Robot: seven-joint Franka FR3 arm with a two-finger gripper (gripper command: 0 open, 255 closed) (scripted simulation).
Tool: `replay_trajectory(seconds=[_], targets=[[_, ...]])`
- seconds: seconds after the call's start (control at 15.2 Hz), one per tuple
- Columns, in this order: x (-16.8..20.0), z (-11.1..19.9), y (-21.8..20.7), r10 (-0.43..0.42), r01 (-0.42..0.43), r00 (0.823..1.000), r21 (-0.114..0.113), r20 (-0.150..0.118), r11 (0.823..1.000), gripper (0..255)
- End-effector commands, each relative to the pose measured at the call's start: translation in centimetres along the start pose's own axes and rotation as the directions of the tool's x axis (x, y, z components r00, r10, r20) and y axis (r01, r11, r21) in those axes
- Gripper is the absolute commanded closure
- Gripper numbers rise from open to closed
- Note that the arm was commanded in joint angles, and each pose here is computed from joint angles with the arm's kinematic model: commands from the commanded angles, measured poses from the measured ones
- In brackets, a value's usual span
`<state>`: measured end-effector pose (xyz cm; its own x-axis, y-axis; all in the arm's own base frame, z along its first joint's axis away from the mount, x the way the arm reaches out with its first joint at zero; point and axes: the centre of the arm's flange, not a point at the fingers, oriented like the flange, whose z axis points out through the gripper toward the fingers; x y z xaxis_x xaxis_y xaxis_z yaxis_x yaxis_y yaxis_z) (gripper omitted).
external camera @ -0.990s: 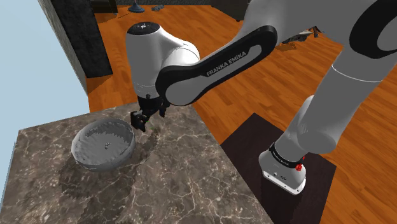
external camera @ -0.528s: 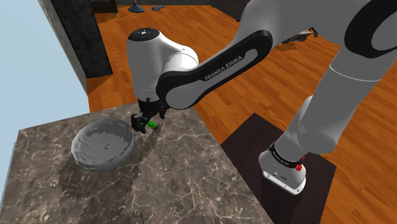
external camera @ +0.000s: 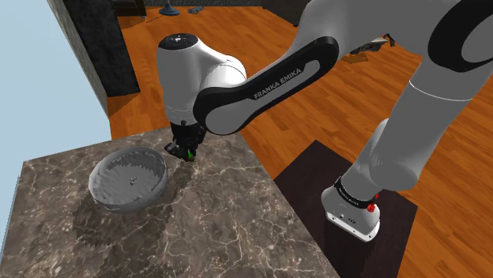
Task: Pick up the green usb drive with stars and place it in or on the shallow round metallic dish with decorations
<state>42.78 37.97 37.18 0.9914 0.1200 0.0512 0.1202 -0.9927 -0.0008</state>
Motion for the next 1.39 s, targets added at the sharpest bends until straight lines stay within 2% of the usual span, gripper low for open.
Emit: replay_trajectory(seconds=[0.0,0.2,1.32], targets=[[0.0,0.3,0.1,0.001,-0.001,1.0,-0.003,0.005,1.0,255],[-0.1,0.3,0.1,0.001,-0.001,1.0,-0.003,0.005,1.0,255],[0.3,-8.7,0.1,0.001,-0.001,1.0,-0.003,0.005,1.0,255]])
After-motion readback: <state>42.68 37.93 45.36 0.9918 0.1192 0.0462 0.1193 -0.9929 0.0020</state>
